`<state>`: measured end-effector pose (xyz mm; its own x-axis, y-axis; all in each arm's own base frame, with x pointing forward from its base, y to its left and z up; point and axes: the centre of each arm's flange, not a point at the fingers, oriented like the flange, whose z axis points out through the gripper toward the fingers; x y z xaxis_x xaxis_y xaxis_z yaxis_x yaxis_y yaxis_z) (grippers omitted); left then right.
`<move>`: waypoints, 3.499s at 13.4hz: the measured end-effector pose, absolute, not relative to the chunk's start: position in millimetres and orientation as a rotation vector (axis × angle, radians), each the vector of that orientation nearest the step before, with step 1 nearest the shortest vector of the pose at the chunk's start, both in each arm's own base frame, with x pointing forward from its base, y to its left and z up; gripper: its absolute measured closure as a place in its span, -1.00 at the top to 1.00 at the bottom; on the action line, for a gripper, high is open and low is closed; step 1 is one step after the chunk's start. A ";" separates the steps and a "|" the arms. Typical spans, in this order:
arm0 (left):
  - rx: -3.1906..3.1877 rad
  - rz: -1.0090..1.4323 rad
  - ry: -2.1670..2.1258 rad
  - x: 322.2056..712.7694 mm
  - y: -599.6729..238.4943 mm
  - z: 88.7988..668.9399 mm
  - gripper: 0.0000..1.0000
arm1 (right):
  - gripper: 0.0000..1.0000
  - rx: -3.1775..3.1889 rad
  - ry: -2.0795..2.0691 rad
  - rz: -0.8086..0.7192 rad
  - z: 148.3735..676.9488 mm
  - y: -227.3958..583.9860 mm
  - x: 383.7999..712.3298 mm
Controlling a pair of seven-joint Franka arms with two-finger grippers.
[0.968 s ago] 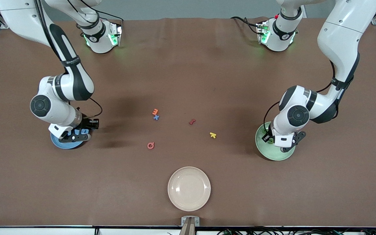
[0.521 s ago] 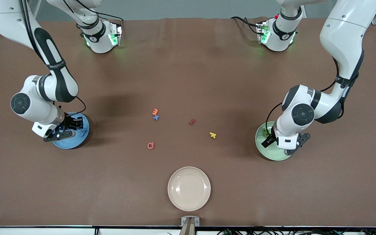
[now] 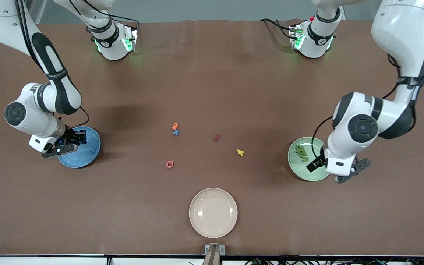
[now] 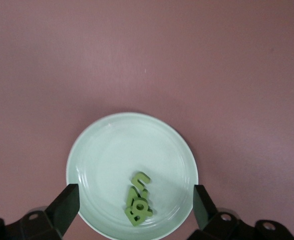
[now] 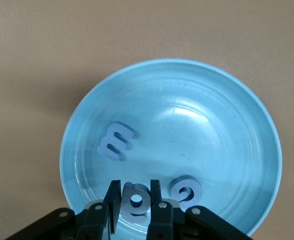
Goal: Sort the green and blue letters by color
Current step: 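Return the left gripper to rest while the right gripper reaches the blue x, then grasp the blue x with the right gripper, then carry the blue x over the blue plate with the right gripper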
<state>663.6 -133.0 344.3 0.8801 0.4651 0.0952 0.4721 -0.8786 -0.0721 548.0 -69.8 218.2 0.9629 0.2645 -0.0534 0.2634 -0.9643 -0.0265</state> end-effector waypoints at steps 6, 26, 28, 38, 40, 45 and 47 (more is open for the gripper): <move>-2.958 -0.178 -0.464 670.8 -107.9 460.2 1.00 | 0.39 -3.090 -0.421 0.098 215.5 -67.9 545.4; -3.149 0.036 -0.056 537.9 -44.3 621.2 1.00 | 0.97 -3.100 0.318 0.092 206.0 267.9 516.5; -3.150 0.026 -0.056 538.6 -44.3 621.6 1.00 | 0.97 -3.090 0.409 0.095 194.4 284.9 519.3; -3.132 0.036 -0.073 550.4 -36.0 609.3 1.00 | 0.70 -3.085 0.526 0.114 170.6 360.7 497.1; -3.132 0.031 -0.070 550.5 -37.1 610.7 1.00 | 0.51 -3.087 0.523 0.117 172.5 361.9 498.1; -3.135 -0.006 -0.054 552.4 -42.9 614.0 1.00 | -0.01 -3.086 0.501 0.107 176.9 362.3 502.4; -3.135 -0.012 -0.039 552.3 -48.3 614.9 1.00 | -0.13 -3.087 0.496 0.105 177.4 361.1 503.8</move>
<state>552.3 -48.3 614.9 0.9997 0.0246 0.0078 0.0247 -0.9997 -0.0060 503.8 361.1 177.4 0.9475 -0.3123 -0.0686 -0.3132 -0.9497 -0.0023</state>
